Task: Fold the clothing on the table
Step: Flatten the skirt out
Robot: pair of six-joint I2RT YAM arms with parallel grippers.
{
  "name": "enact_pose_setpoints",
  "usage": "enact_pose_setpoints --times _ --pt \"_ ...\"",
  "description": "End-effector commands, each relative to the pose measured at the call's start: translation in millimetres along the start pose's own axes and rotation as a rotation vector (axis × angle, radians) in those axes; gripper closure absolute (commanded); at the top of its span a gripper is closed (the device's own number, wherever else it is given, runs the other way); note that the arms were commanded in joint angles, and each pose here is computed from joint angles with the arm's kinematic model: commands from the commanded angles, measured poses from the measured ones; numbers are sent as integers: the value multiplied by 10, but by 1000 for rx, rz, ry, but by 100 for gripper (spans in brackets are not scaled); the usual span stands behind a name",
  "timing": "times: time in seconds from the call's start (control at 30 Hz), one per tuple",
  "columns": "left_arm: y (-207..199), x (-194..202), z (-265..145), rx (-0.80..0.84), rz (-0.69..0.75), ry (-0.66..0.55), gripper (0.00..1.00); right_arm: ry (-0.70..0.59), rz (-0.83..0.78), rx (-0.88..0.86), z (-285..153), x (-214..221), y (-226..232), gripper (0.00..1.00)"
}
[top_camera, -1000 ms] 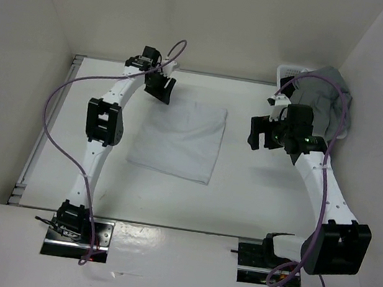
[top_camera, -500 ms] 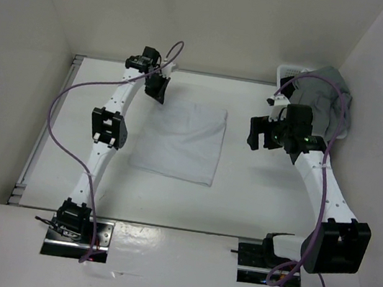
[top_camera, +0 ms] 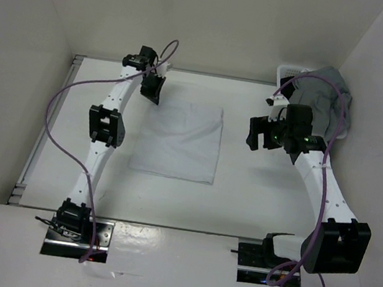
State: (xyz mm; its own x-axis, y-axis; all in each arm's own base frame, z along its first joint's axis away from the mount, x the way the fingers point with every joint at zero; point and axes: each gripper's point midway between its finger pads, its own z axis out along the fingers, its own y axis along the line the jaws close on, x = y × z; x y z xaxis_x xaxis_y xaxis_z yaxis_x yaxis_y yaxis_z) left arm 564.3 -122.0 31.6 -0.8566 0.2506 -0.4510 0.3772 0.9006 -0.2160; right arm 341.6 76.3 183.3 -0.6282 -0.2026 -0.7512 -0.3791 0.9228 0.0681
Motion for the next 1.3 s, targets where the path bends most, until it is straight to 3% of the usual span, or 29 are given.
enact_pose_setpoints --times 0.0,0.17,0.27,0.43,0.5,0.53,0.7,1.0,1.03,1.07,1.27 --pt "203 25 -296 -69 -63 10 100 -50 -19 -13 -8 -120 14 2" --pt "466 39 -373 -99 -110 -6 100 -43 -26 -24 -10 -100 30 2" --pt "516 46 -393 -96 -121 -10 93 -43 -26 -24 -10 -100 30 2" --pt "440 -38 -544 -79 -113 -37 54 -35 -24 -34 15 -84 42 2" --pt "382 -87 -632 -61 -108 -53 46 -18 -19 -37 37 -43 42 2" --pt "350 -164 -767 -66 -99 -80 37 -18 -19 -37 37 -43 42 2" --pt "183 -308 -1209 -56 -78 -139 21 -18 -19 -37 37 -43 42 2" --pt "-549 -281 -2043 82 26 -229 17 -28 -21 -44 24 -84 56 2" --pt "-605 -14 -1843 103 4 -147 17 -19 -18 -55 20 -60 77 2" --pt "-783 -67 -1965 97 57 -206 17 -19 -18 -55 20 -60 77 2" --pt "-926 708 -1408 38 71 -93 17 33 -19 -71 99 18 102 2"
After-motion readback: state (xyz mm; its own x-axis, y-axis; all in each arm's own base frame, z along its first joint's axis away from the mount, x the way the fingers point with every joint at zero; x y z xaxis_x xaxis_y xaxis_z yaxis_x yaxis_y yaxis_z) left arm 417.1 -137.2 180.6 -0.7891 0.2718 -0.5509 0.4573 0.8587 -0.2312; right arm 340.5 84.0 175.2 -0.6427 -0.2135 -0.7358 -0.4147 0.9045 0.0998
